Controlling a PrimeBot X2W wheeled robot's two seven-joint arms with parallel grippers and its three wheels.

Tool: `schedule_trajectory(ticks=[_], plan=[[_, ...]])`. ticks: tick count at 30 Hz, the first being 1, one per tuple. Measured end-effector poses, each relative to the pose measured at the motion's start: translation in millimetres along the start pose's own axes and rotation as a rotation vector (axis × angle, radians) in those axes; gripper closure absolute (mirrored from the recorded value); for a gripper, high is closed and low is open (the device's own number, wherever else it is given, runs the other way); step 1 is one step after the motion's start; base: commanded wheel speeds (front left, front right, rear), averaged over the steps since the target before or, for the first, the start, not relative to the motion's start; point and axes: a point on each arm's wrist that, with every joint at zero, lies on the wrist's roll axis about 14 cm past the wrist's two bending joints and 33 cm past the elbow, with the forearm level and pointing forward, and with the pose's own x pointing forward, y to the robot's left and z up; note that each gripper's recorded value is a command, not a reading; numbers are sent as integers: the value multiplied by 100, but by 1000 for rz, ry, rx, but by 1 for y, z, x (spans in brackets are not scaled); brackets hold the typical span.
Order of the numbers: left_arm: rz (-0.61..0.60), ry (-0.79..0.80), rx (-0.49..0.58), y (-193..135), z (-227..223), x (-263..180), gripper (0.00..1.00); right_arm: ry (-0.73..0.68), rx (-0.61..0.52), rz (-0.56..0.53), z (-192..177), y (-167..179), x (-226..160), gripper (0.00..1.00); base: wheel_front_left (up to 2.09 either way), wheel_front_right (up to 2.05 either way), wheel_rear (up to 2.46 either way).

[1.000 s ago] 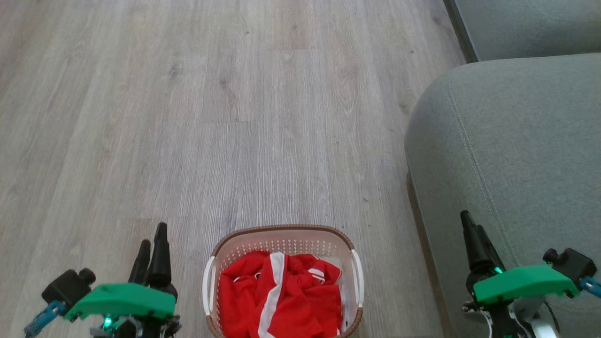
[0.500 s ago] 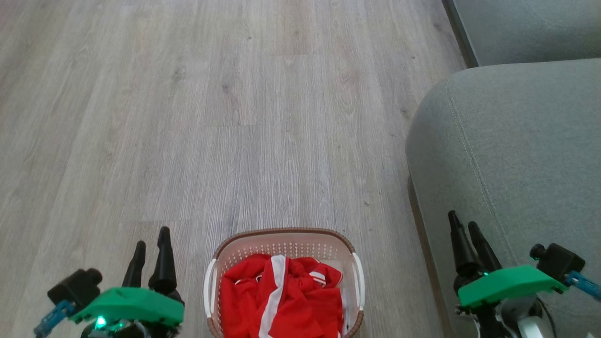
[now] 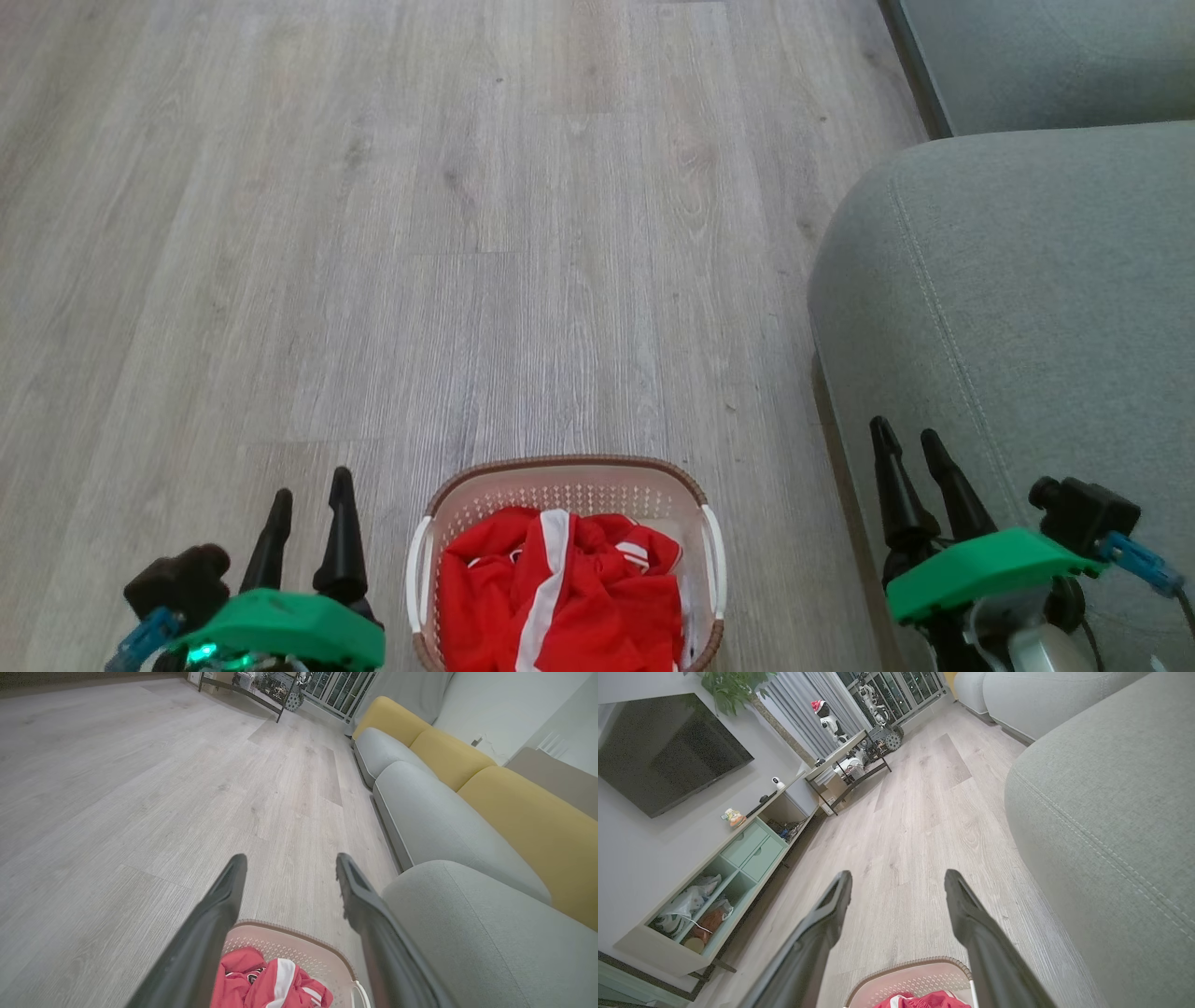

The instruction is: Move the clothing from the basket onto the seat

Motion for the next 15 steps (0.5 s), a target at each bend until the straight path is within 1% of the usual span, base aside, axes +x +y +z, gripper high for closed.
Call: schedule_trajectory(ticks=[15], plan=[[-7,-41,179,-1,1,-6,0,-26,-180,55,4,13,1,0,0,0,0]])
